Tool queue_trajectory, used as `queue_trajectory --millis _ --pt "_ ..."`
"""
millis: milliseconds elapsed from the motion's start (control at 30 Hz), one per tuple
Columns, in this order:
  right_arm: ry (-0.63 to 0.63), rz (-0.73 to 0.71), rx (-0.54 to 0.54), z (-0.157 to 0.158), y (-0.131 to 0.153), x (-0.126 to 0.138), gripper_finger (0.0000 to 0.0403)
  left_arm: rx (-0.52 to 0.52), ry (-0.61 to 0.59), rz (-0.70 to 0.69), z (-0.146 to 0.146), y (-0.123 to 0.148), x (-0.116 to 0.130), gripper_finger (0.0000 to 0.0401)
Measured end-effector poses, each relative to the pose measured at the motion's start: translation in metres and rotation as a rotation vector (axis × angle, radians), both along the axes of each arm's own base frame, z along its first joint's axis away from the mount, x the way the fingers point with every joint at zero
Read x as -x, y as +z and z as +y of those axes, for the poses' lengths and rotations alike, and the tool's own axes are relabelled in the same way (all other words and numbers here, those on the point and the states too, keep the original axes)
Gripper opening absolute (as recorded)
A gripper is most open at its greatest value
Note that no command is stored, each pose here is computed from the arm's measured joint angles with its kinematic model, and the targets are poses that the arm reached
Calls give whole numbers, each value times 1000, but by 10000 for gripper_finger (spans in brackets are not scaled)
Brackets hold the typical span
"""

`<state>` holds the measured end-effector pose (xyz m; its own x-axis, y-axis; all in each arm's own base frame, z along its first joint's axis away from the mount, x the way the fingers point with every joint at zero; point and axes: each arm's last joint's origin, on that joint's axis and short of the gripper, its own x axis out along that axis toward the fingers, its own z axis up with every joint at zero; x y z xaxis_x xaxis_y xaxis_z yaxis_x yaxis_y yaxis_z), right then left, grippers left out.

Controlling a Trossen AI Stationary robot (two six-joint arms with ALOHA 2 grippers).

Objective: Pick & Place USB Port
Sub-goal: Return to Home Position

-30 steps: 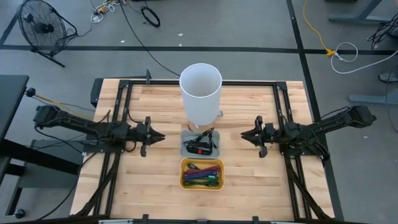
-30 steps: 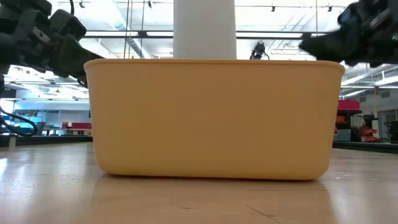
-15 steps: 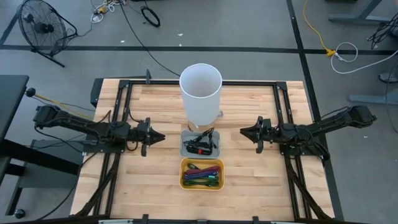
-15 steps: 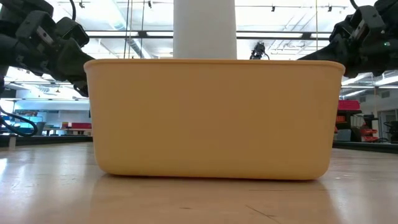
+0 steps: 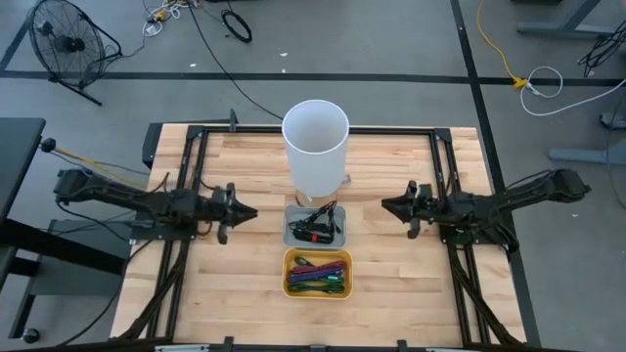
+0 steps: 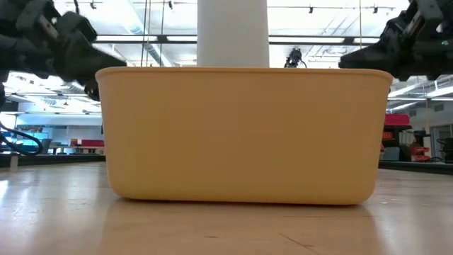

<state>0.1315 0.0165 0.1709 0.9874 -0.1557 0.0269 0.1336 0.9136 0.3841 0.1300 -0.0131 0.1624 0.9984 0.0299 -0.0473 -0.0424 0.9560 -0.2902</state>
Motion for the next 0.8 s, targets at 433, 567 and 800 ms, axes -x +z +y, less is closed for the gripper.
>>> queue_trajectory --millis 433,567,800 --pt "0 -424 -87 -8 40 39 58 59 0 -425 5 41 34 58" --pt "-2 -549 -113 -11 50 52 59 74 0 -529 6 48 45 58" --pt "-1 -676 -137 -12 59 59 58 82 7 -578 7 52 47 58"
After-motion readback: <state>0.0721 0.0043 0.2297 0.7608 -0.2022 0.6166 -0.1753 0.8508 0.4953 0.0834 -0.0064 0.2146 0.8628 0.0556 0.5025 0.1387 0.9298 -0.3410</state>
